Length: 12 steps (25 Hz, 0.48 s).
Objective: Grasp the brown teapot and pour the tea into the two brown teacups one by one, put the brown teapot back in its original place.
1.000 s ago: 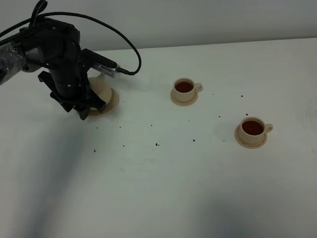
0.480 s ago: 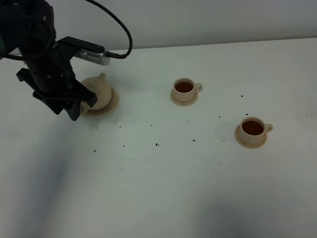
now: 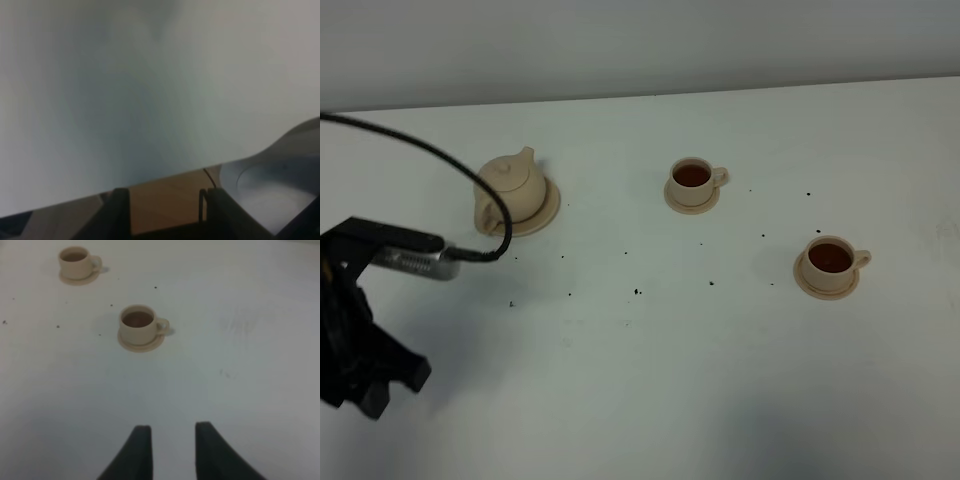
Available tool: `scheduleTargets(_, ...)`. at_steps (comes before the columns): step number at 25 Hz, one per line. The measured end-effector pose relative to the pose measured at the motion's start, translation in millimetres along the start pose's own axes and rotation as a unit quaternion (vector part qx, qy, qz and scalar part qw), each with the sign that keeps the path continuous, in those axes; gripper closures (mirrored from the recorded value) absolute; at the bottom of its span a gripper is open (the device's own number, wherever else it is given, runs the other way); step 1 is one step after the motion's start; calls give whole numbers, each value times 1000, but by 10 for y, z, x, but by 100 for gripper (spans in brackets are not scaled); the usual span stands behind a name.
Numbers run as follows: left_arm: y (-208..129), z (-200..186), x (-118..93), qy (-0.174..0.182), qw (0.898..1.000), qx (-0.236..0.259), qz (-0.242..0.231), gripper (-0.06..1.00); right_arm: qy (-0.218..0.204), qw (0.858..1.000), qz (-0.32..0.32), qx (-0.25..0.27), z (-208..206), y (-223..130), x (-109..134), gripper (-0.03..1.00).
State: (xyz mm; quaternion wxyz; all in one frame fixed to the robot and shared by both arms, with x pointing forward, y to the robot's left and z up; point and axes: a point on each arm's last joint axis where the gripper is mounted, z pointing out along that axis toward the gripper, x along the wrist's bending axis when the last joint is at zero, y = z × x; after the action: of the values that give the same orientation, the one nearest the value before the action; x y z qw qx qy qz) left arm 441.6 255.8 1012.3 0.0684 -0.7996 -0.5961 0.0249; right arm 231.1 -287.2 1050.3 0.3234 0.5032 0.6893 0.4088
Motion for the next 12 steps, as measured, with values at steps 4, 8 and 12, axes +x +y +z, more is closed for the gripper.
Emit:
scheduleTargets(4, -448, 94, -24, 1, 1000, -24, -6, 54, 0, 1000, 0, 0, 0, 0, 0, 72)
scheduleTargets(8, -761, 152, -42, 2, 997, -80, -10, 54, 0, 1000, 0, 0, 0, 0, 0, 72)
scheduleTargets(12, -990, 176, -54, 2, 989, -144, -24, 54, 0, 1000, 0, 0, 0, 0, 0, 72)
